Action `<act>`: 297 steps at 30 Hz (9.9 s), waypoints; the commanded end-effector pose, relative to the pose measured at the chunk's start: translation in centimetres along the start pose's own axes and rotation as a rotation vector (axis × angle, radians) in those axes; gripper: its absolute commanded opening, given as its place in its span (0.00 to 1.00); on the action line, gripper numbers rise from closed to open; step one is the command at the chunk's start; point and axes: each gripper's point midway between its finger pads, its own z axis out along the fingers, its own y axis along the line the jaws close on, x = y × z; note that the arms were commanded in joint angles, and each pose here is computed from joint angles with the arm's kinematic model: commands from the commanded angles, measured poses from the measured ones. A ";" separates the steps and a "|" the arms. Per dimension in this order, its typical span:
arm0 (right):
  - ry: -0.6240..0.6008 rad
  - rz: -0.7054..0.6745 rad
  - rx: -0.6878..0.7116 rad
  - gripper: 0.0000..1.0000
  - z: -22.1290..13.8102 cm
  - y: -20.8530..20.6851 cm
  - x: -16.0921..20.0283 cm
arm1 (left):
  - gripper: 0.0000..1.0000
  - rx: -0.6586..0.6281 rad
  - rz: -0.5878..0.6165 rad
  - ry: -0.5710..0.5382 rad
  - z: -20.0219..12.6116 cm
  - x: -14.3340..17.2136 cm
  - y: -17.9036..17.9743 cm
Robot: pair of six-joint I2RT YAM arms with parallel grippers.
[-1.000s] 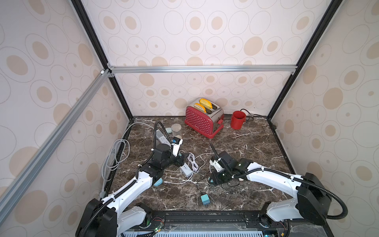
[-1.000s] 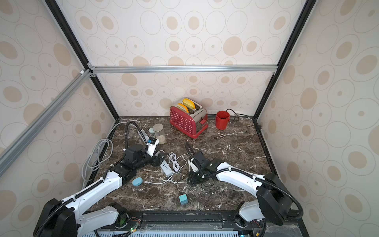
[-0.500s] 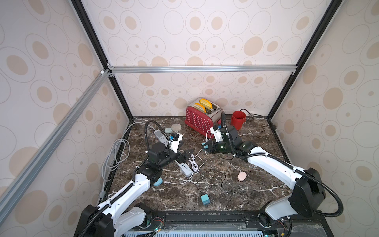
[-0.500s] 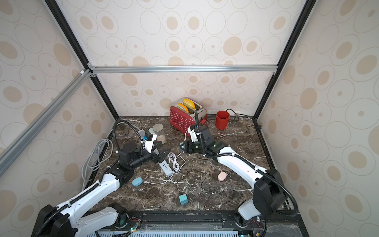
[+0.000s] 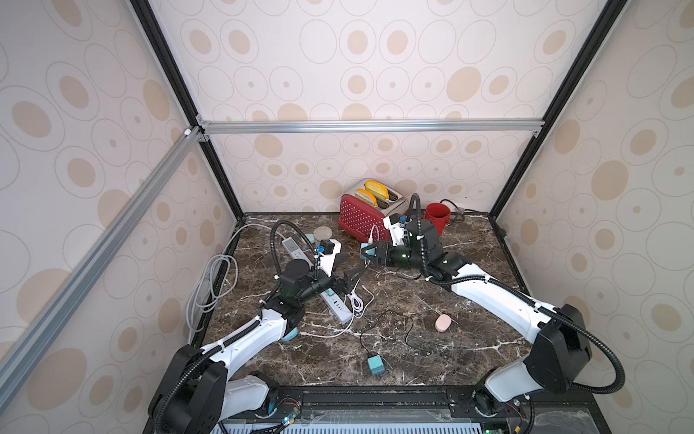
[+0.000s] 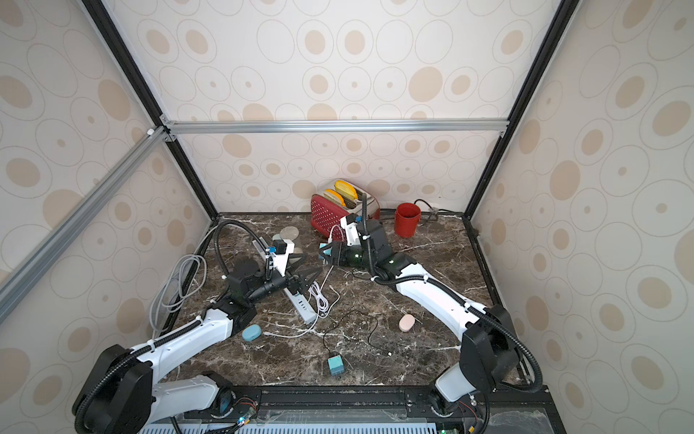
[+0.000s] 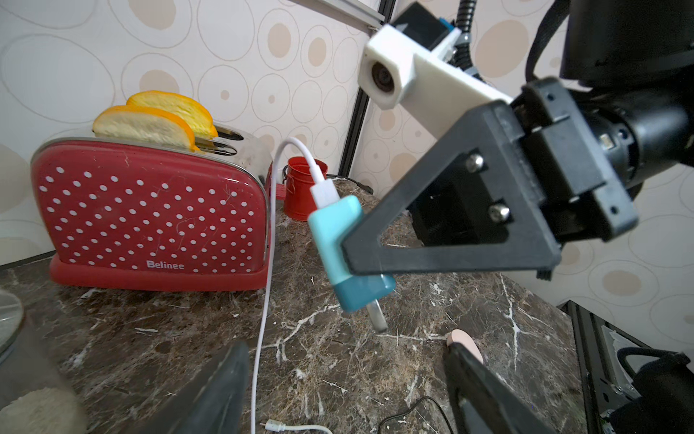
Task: Charge the bluetooth headset
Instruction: Pick up the plug from the center of the board, then insert the plug into the socket.
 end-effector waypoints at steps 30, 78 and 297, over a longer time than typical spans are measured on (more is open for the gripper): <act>-0.089 0.150 -0.162 0.32 1.0 1.3 -1.2 | 0.63 -0.109 -0.014 -0.245 3.0 -5.7 0.2; 0.091 -0.443 -0.518 0.68 -6.9 2.1 -0.2 | 0.12 0.049 -0.186 -0.276 2.4 -8.5 1.3; 0.364 -0.524 0.358 0.13 31.7 -10.8 15.1 | 0.67 -1.005 -0.477 0.159 -17.3 7.7 19.6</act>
